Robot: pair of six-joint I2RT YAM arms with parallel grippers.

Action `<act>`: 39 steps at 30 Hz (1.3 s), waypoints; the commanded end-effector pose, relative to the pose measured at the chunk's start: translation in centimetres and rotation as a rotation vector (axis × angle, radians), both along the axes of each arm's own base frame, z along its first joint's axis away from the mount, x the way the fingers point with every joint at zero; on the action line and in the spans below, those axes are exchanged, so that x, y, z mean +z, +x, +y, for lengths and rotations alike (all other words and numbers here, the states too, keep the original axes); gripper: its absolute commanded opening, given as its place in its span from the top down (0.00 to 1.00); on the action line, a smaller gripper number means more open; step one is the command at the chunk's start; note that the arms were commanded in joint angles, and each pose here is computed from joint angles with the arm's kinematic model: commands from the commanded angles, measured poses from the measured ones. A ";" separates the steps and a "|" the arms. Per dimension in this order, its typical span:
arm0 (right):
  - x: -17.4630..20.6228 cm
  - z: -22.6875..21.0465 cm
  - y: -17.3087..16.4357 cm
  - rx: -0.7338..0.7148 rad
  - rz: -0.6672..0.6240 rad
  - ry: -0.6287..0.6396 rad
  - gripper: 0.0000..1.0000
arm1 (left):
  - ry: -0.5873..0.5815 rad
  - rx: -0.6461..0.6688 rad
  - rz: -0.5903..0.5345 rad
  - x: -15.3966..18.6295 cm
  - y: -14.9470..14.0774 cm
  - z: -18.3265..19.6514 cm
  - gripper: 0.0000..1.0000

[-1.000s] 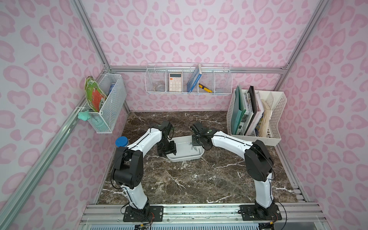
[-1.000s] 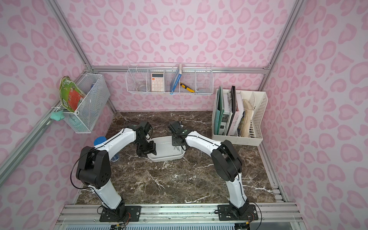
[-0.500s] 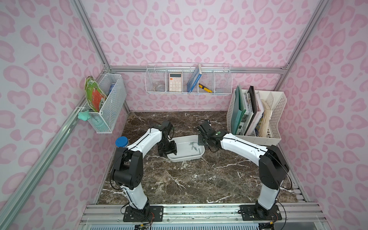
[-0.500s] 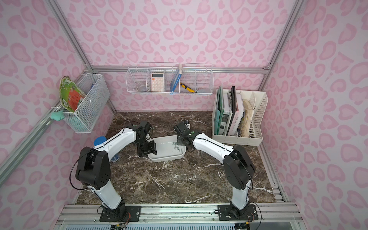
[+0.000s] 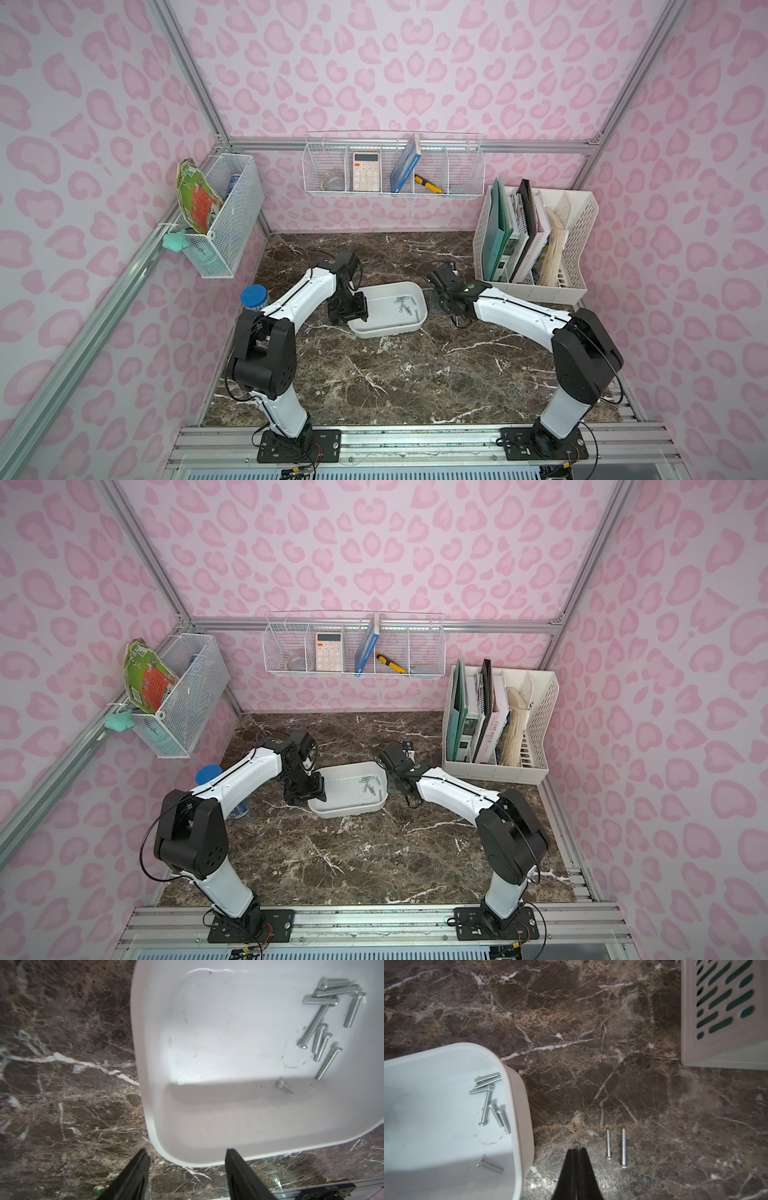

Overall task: Take out the screws from the storage box
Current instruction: Place the screw at the center of the board.

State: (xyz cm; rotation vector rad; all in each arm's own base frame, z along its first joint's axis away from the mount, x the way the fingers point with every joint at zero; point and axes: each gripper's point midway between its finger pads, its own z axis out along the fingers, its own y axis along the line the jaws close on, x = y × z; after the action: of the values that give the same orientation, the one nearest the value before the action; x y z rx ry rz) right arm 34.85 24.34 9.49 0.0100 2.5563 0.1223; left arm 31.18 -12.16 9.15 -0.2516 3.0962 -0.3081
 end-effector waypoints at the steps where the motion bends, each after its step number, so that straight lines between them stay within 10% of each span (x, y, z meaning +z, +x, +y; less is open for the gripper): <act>1: -0.6 -0.2 -0.1 -0.007 -0.004 0.003 0.93 | 0.030 0.010 0.004 0.0 -0.1 0.6 0.37; 20: -6.0 -0.8 -1.2 0.003 0.087 -0.030 0.88 | 0.036 0.016 -0.007 0.2 0.0 0.7 0.37; 33: 0.1 0.9 -0.1 0.029 -0.023 0.031 0.83 | 0.028 0.011 -0.051 1.2 0.1 0.7 0.35; 39: 4.2 5.5 0.6 0.118 -0.057 0.141 0.64 | -0.001 0.008 -0.119 2.4 0.3 0.5 0.33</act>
State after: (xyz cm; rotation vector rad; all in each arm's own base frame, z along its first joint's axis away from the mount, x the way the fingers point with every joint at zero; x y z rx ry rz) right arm 35.57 28.06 12.83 -0.0389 2.4759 0.2902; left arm 31.23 -11.59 10.91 -0.2583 3.0123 -0.2942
